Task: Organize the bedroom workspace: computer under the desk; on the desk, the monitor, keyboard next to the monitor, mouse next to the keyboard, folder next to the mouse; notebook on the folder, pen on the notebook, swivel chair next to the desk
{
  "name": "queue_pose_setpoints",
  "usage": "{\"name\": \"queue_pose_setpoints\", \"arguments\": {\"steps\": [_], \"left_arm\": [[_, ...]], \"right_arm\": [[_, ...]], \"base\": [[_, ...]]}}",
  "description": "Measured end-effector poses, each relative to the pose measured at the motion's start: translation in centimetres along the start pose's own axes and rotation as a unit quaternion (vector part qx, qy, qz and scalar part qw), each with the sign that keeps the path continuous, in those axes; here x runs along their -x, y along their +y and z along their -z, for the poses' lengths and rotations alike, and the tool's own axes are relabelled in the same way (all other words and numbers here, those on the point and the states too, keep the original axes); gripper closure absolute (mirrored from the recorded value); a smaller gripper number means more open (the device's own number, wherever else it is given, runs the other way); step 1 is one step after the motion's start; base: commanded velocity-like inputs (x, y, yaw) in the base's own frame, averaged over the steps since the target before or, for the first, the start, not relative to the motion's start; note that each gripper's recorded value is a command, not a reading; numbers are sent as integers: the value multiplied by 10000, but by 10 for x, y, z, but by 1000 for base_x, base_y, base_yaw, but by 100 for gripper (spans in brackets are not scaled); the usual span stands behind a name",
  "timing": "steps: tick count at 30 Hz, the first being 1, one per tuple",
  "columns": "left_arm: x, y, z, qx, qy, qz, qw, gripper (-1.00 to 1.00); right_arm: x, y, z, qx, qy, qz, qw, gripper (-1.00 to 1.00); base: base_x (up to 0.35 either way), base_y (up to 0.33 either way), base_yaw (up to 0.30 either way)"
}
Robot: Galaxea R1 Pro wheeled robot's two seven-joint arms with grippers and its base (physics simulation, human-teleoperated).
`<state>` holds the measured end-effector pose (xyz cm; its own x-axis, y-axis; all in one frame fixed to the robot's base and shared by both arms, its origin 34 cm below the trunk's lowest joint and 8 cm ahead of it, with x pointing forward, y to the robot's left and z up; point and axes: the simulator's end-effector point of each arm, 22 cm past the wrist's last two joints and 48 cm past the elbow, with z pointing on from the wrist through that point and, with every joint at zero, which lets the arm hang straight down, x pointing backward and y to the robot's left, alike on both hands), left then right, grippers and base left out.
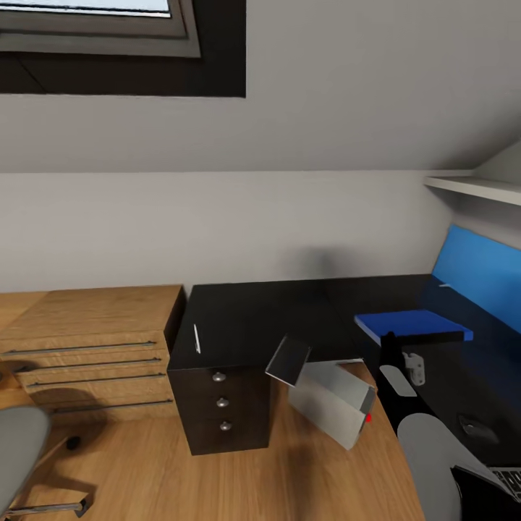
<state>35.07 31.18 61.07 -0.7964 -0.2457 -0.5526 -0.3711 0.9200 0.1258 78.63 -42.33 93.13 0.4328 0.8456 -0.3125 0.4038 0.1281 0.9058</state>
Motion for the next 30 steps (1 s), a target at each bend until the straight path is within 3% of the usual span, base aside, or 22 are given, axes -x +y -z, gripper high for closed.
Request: {"name": "queue_pose_setpoints", "arguments": {"steps": [4,15,30], "left_arm": [[-13,5,1,46,134,-50,9999,-100],[-15,6,1,54,153,-55,9999,-100],[-13,5,1,44,130,-48,9999,-100]], "right_arm": [[0,0,-1,9,-2,13,10000,100],[-2,-14,-1,-141,68,101,9998,100],[0,-16,-2,-160,63,106,9998,100]], "base": [[92,-14,0],[1,0,-9],[0,0,-236]]}}
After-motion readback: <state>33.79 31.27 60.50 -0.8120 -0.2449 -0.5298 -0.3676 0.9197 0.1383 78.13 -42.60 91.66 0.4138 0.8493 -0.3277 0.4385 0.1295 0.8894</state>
